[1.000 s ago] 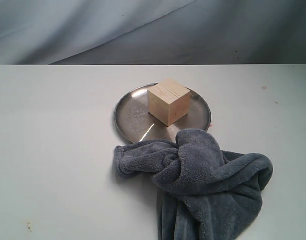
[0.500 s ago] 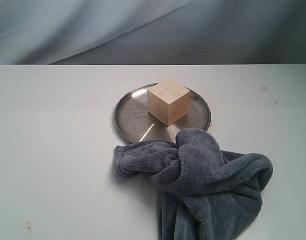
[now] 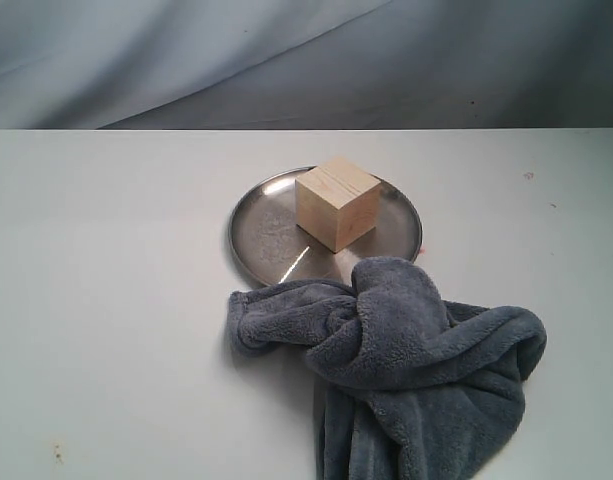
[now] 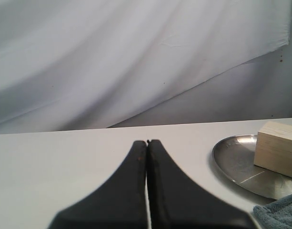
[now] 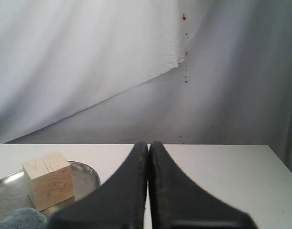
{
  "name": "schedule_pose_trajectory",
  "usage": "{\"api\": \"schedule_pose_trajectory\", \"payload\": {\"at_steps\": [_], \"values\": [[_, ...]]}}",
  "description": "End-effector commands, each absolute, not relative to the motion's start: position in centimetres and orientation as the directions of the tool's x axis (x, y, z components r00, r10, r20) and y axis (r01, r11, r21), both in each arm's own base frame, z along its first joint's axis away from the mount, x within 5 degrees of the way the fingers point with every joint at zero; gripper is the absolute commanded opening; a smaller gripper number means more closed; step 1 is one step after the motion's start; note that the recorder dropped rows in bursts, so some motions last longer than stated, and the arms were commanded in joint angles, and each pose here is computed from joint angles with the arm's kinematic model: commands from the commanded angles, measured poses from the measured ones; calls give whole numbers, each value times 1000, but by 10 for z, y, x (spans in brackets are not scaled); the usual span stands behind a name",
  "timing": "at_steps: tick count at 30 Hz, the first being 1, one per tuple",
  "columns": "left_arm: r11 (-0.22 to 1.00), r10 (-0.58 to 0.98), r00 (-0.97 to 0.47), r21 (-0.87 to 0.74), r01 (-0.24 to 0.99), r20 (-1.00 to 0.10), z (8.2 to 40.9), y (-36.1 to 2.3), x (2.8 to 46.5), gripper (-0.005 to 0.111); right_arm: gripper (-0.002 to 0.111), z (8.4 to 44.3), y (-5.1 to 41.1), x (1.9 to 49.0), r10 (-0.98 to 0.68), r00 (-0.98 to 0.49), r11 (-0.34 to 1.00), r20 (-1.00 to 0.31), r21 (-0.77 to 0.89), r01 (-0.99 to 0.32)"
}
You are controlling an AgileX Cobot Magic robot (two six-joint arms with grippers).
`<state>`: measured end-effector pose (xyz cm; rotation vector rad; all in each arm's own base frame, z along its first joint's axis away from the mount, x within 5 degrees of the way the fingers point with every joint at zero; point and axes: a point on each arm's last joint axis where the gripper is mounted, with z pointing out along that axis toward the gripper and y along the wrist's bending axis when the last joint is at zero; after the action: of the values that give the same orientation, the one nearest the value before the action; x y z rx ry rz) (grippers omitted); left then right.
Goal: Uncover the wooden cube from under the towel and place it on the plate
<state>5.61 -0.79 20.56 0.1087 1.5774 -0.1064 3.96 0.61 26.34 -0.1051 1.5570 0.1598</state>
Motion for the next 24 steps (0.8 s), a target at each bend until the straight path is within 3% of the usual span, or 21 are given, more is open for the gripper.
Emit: {"api": "schedule_pose_trajectory", "payload": {"at_steps": [1, 4, 12, 17, 24], "values": [[991, -4, 1, -4, 134, -1000, 205, -8, 56, 0, 0, 253, 6, 44, 105, 41, 986, -994, 99, -132], [991, -4, 1, -4, 134, -1000, 205, -8, 56, 0, 0, 244, 5, 48, 145, 74, 985, -987, 137, -103], [991, -4, 1, -4, 134, -1000, 205, -8, 56, 0, 0, 230, 4, 53, 29, 153, 996, -988, 16, -84], [991, -4, 1, -4, 134, -1000, 205, -8, 56, 0, 0, 228, 4, 53, -49, 142, 995, -989, -60, -74], [991, -4, 1, -4, 134, -1000, 205, -8, 56, 0, 0, 216, 4, 56, -19, 119, 997, -993, -29, -77]]}}
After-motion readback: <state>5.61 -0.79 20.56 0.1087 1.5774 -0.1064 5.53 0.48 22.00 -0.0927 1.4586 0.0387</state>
